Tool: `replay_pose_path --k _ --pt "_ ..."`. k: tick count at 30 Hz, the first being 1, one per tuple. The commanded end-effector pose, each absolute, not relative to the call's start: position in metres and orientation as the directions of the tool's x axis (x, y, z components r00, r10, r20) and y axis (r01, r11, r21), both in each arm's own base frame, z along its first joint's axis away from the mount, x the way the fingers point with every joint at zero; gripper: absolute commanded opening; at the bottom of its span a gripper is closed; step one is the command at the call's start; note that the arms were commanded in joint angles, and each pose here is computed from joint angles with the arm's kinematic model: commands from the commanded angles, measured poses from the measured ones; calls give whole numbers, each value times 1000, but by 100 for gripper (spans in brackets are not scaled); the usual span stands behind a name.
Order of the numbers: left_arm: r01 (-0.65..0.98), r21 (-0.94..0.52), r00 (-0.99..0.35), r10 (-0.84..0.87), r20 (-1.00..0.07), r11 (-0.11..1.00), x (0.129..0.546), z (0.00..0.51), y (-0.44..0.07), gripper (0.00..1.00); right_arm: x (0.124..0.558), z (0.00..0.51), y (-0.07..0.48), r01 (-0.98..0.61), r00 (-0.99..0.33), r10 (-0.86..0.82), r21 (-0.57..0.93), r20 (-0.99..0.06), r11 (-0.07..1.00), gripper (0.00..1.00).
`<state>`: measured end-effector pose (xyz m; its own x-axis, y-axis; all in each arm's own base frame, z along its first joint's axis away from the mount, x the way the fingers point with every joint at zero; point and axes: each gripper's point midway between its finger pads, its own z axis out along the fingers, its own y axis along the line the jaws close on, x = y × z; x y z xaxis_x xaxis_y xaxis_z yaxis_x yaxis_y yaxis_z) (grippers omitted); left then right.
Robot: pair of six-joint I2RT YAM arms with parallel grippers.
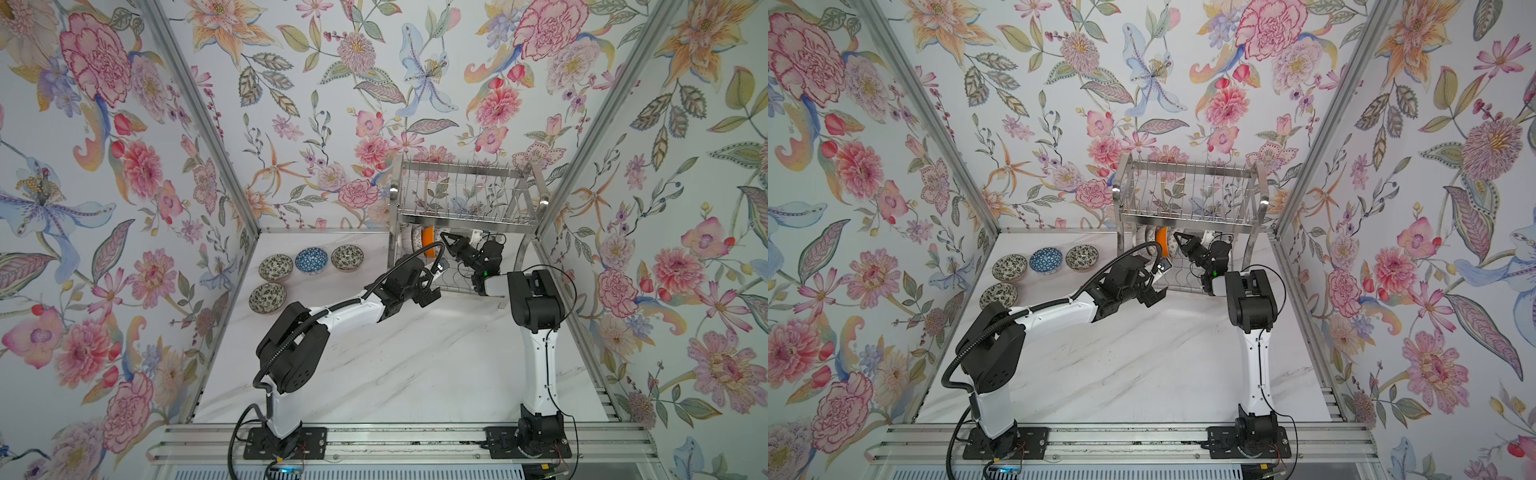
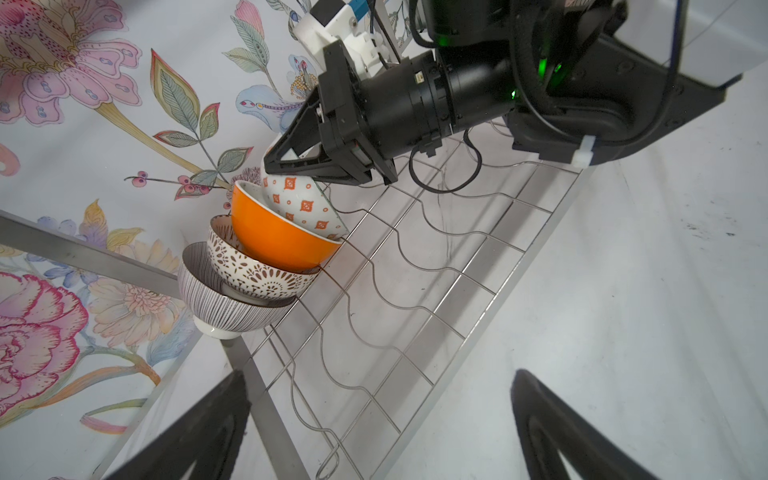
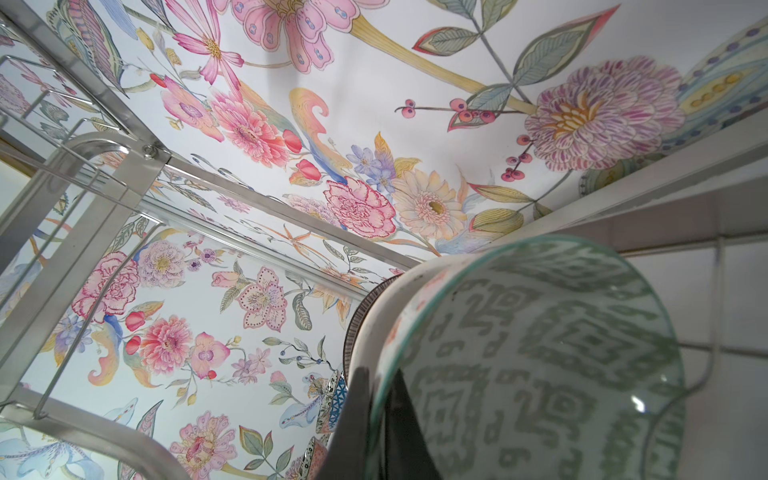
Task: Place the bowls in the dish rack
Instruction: 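Lower the green bowl into the rack beside the orange-and-white bowl with the right gripper, then hold the green bowl upright in the rack with the right gripper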
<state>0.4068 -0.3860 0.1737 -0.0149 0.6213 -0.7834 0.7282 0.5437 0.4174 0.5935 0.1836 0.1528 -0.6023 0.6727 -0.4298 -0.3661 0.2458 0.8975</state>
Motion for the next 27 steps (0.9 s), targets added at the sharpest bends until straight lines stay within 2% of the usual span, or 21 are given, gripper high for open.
replay_pose_path --k 1,27 --pt "708 428 -23 624 -781 562 407 184 -374 99 592 171 184 -417 -588 664 876 -463 241 4" --pt "704 416 -39 615 -787 576 400 188 -366 99 589 148 192 -350 -659 523 836 -540 423 11"
